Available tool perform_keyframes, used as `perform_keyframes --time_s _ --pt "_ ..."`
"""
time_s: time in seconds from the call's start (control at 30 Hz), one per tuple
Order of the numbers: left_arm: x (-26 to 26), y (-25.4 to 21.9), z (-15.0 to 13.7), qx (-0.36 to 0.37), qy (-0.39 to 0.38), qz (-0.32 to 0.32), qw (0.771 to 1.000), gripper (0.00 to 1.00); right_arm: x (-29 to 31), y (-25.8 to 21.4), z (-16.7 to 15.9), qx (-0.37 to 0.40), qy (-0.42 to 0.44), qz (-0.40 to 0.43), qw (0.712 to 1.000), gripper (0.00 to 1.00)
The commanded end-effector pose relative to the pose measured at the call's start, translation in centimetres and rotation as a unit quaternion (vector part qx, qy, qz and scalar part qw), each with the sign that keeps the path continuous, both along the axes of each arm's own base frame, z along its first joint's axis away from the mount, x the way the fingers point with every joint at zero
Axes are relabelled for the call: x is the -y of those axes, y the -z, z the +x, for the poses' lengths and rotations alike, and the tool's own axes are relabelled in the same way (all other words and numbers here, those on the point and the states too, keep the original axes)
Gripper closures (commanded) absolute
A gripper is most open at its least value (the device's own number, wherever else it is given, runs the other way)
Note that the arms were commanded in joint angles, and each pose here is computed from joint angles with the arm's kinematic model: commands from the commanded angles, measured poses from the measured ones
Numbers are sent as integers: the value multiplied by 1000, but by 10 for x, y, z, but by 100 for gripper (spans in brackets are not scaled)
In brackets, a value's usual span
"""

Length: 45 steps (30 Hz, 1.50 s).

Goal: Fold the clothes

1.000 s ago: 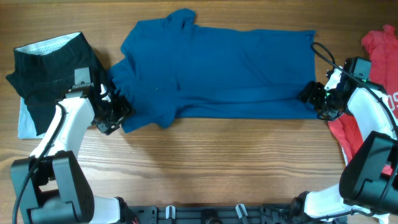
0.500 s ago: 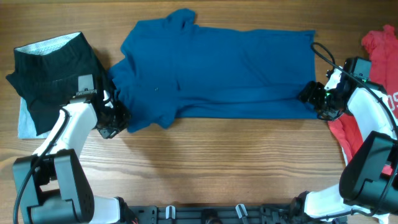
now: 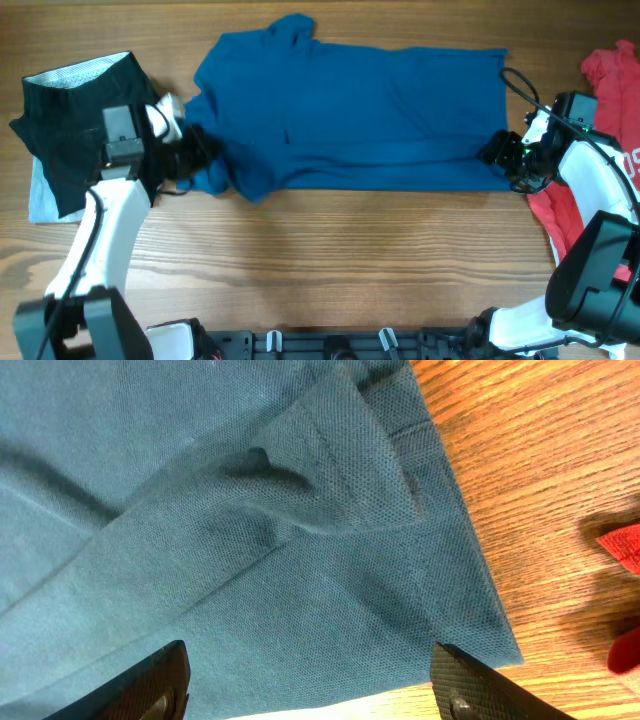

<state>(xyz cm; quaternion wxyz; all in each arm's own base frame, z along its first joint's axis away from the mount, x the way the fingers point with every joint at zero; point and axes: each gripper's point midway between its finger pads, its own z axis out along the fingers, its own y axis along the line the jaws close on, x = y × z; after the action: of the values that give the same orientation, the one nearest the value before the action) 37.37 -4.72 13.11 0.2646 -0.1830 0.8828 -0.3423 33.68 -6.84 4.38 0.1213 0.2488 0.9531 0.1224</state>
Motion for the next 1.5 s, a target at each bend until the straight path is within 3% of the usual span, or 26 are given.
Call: perform_keyframes --time_s 0.0,0.17,0.37,0.6,0.67,0.8,0.93,1.27,1.47 --pt "-5 -37 26 70 -32 -27 997 95 -2 4 0 -4 -5 -2 1000 22" --pt "-10 -41 50 108 -65 -5 992 75 -2 4 1 -4 -4 -2 1000 22" --pt "4 -23 52 86 -52 -2 995 63 -2 4 1 -4 -4 -2 1000 22" --pt "35 18 11 -30 -10 1 1000 62 -2 4 1 -4 -4 -2 1000 22" --pt "49 29 -4 -47 31 27 998 64 -2 5 0 -5 -4 -1 1000 22" --pt "57 48 -16 -72 36 95 992 64 -2 4 0 -5 -4 -1 1000 22" --pt "76 60 -18 -73 56 123 988 57 -2 4 0 -5 -4 -1 1000 22" --pt "104 106 -6 -92 66 112 987 56 -2 5 0 -5 -4 -1 1000 22" --pt "110 102 10 -62 56 98 992 55 -2 5 0 -5 -4 -1 1000 22"
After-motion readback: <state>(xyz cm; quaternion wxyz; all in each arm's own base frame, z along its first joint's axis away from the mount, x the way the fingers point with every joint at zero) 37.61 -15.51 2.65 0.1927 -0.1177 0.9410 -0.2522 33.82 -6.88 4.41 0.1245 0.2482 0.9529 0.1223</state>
